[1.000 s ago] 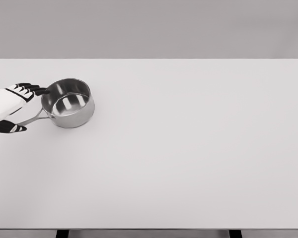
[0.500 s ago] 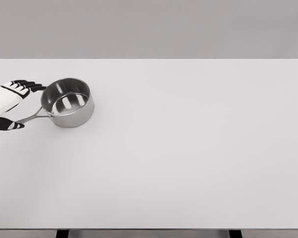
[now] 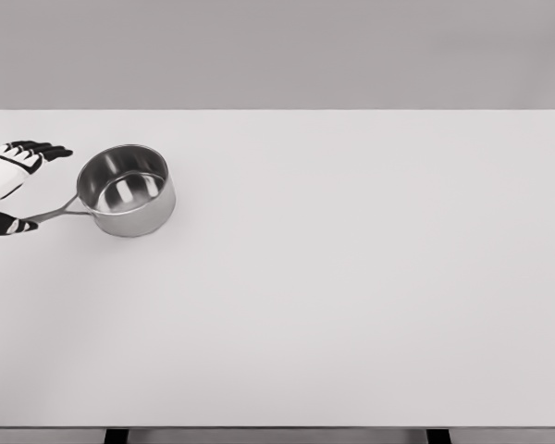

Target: Rotate pot handle

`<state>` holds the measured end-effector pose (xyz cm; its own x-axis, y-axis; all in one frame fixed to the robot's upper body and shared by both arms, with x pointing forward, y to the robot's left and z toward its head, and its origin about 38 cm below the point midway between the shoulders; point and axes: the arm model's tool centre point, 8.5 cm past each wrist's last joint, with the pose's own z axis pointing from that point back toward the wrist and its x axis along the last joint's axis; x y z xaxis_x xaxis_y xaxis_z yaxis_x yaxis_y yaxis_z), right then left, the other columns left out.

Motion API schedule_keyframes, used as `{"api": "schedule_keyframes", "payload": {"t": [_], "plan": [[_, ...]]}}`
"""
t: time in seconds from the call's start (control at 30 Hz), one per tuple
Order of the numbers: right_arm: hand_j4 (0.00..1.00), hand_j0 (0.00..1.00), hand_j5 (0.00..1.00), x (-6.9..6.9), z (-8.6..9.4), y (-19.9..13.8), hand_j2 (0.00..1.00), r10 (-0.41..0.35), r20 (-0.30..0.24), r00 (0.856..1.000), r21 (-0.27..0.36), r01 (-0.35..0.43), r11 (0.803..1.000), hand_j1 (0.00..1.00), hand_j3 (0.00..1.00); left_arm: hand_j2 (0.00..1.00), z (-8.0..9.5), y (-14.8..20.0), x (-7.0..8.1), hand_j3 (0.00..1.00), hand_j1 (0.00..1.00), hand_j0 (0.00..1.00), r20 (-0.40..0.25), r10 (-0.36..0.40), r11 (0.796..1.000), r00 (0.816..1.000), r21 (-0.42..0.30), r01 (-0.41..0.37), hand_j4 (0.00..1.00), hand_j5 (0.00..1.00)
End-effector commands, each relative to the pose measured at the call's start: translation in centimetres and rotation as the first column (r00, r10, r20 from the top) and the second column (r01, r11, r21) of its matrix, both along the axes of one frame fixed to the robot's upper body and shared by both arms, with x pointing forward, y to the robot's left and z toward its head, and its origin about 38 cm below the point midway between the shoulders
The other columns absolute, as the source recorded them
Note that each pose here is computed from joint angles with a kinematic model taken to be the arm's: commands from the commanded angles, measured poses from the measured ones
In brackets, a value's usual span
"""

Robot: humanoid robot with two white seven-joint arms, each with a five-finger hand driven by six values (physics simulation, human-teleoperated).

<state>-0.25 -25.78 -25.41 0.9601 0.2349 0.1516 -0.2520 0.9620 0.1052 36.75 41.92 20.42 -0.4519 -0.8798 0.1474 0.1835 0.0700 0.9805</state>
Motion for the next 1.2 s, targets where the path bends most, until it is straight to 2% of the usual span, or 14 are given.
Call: {"api": "schedule_keyframes", "payload": {"t": [0.0,0.27,0.33,0.67,0.93,1.17], "plan": [[1.00,1.00,1.00,0.0,0.0,0.0,1.00,0.000,0.000,1.000,0.000,0.000,1.000,1.00,1.00,1.00,0.0,0.3,0.1,1.00,1.00,1.00,0.002,0.011,1.000,1.000,-0.006,-0.011,1.00,1.00],[1.00,1.00,1.00,0.0,0.0,0.0,1.00,0.000,0.000,1.000,0.000,0.000,1.000,1.00,1.00,1.00,-0.8,1.1,0.5,1.00,1.00,1.00,-0.006,0.048,0.998,0.999,-0.026,-0.049,1.00,1.00],[1.00,1.00,1.00,0.0,0.0,0.0,1.00,0.000,0.000,1.000,0.000,0.000,1.000,1.00,1.00,1.00,-0.2,1.6,0.7,1.00,1.00,1.00,0.010,0.064,0.997,0.998,-0.032,-0.064,1.00,1.00],[1.00,1.00,1.00,0.0,0.0,0.0,1.00,0.000,0.000,1.000,0.000,0.000,1.000,1.00,1.00,1.00,-0.7,2.5,1.0,1.00,1.00,1.00,0.003,0.098,0.994,0.995,-0.041,-0.098,1.00,1.00],[1.00,1.00,1.00,0.0,0.0,0.0,1.00,0.000,0.000,1.000,0.000,0.000,1.000,1.00,1.00,1.00,-0.3,3.3,1.6,1.00,1.00,1.00,0.014,0.126,0.991,0.992,-0.051,-0.125,1.00,1.00],[1.00,1.00,1.00,0.0,0.0,0.0,1.00,0.000,0.000,1.000,0.000,0.000,1.000,1.00,1.00,1.00,-1.1,3.5,1.8,1.00,1.00,1.00,0.005,0.140,0.988,0.990,-0.070,-0.139,1.00,1.00]]}}
